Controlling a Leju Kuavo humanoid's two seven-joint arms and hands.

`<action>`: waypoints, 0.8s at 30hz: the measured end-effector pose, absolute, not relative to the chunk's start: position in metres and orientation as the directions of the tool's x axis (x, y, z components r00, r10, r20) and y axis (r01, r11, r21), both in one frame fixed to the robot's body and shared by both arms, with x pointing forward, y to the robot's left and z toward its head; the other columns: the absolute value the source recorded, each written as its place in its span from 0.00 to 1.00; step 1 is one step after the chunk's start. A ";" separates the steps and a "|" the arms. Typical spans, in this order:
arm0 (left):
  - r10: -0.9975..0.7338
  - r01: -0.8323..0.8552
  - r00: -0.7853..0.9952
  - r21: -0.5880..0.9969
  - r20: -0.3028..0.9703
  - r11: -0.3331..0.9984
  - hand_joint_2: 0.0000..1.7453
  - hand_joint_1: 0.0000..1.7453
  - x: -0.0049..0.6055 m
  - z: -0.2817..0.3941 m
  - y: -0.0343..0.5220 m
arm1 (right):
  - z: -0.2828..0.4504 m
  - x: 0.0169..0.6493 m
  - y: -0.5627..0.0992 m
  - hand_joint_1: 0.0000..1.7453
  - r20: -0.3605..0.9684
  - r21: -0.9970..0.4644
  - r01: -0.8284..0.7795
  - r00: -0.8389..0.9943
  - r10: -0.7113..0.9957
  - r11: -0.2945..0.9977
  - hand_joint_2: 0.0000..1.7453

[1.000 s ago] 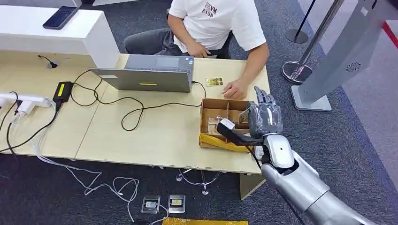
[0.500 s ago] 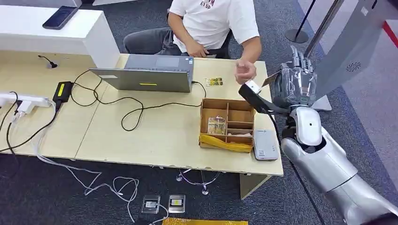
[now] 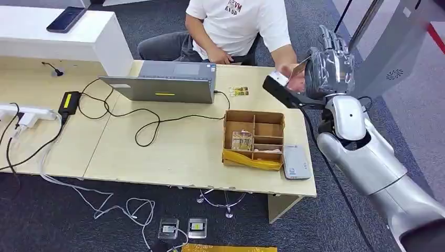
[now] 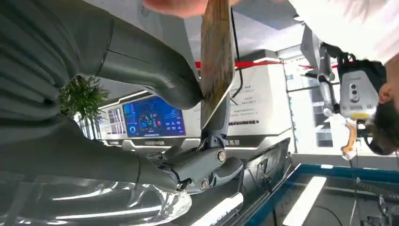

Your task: Pass the card to the sensor for recognition and then transmit it.

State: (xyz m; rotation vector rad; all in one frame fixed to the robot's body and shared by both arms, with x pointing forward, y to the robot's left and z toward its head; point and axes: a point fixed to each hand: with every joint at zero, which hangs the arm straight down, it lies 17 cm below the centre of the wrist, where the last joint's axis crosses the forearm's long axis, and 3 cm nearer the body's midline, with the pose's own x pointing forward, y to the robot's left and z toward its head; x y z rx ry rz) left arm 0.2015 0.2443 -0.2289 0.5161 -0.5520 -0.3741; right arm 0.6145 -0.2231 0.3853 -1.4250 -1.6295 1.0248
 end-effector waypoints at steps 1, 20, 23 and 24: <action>-0.469 0.199 0.787 0.555 0.400 0.807 0.00 0.00 0.204 -0.228 0.243 | 0.391 0.619 -0.221 1.00 0.026 -0.907 0.414 -0.123 0.992 0.075 1.00; -0.505 0.248 0.772 0.547 0.388 0.800 0.00 0.00 0.207 -0.229 0.235 | 0.330 0.659 -0.223 0.00 -0.037 -0.970 0.243 -0.033 0.999 -0.028 1.00; -0.505 0.250 0.773 0.546 0.385 0.800 0.00 0.00 0.206 -0.229 0.235 | 0.328 0.659 -0.224 0.00 -0.040 -0.968 0.249 -0.034 0.999 -0.031 1.00; -0.505 0.250 0.773 0.546 0.385 0.800 0.00 0.00 0.206 -0.229 0.235 | 0.329 0.659 -0.223 0.00 -0.035 -0.965 0.260 -0.038 0.999 -0.024 1.00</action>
